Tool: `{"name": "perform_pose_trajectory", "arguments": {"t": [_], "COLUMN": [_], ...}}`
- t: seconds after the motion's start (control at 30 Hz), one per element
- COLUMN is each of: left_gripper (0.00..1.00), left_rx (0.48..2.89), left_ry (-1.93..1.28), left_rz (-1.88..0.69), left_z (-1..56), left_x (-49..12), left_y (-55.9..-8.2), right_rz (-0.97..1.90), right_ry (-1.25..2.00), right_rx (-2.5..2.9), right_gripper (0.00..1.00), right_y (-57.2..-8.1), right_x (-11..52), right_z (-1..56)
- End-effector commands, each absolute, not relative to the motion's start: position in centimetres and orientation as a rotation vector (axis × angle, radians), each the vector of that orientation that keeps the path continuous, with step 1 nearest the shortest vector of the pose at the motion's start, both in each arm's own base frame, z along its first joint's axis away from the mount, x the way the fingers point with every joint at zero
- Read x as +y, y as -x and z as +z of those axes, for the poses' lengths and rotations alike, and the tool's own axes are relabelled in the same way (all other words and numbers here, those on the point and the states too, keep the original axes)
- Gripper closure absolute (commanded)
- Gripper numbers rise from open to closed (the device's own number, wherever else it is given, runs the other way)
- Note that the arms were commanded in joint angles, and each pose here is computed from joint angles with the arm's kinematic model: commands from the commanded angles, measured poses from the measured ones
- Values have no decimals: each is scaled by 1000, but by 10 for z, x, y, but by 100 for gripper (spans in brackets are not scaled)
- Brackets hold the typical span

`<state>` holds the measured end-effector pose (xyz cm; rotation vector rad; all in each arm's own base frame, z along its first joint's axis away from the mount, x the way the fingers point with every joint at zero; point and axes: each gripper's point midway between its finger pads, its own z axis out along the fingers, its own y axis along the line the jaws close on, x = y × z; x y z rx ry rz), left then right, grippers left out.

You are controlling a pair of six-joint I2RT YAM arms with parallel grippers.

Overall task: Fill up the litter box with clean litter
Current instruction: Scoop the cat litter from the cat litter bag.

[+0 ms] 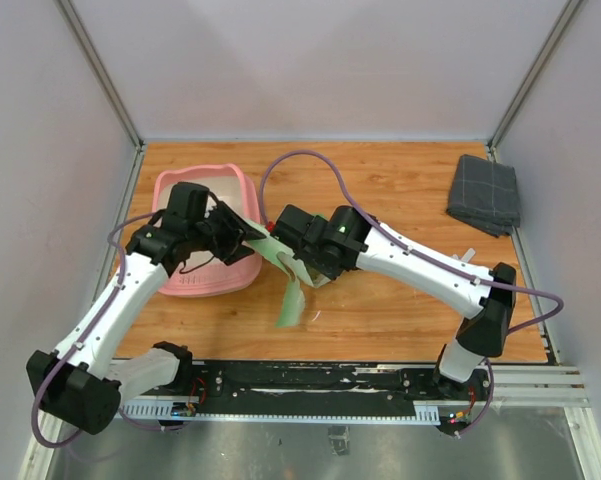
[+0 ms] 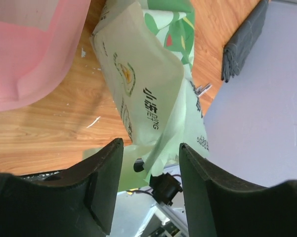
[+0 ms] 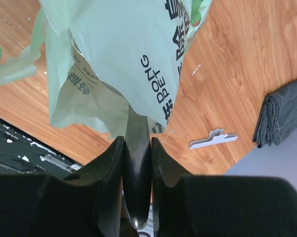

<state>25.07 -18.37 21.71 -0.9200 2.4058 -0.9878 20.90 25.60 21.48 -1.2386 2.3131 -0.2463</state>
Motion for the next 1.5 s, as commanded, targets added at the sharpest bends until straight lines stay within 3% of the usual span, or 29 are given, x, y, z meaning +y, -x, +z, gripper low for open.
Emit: {"name": "perform_pose_trajectory", "arguments": {"t": [0.0,0.2,0.23,0.33,0.43,0.93,1.47], "left_gripper": [45,45,51,83,99,100,100], "left_rx": [2403,2364,2377,2397,2374,2459,2486], "left_ry": [814,812,807,775,761,799,792], "left_rz": [-1018,-998,-994,-1002,-1003,-1030,-981], "left_z": [232,231,228,227,236,211,200], "left_x": [-174,-156,-157,-159,-158,-162,-159], "left_y": [-256,-275,-276,-275,-274,-258,-258], "right_rz": [-353,-390,-394,-384,-355,-217,221], "right_ry": [1231,1262,1265,1283,1278,1108,872], "right_rx": [2404,2417,2410,2390,2366,2264,1965], "right_gripper": [99,99,99,99,99,99,99], "right_y": [-206,-212,-216,-227,-239,-270,-290], "right_x": [235,242,246,263,283,326,362], "right_z": [213,200,197,184,171,124,119]}}
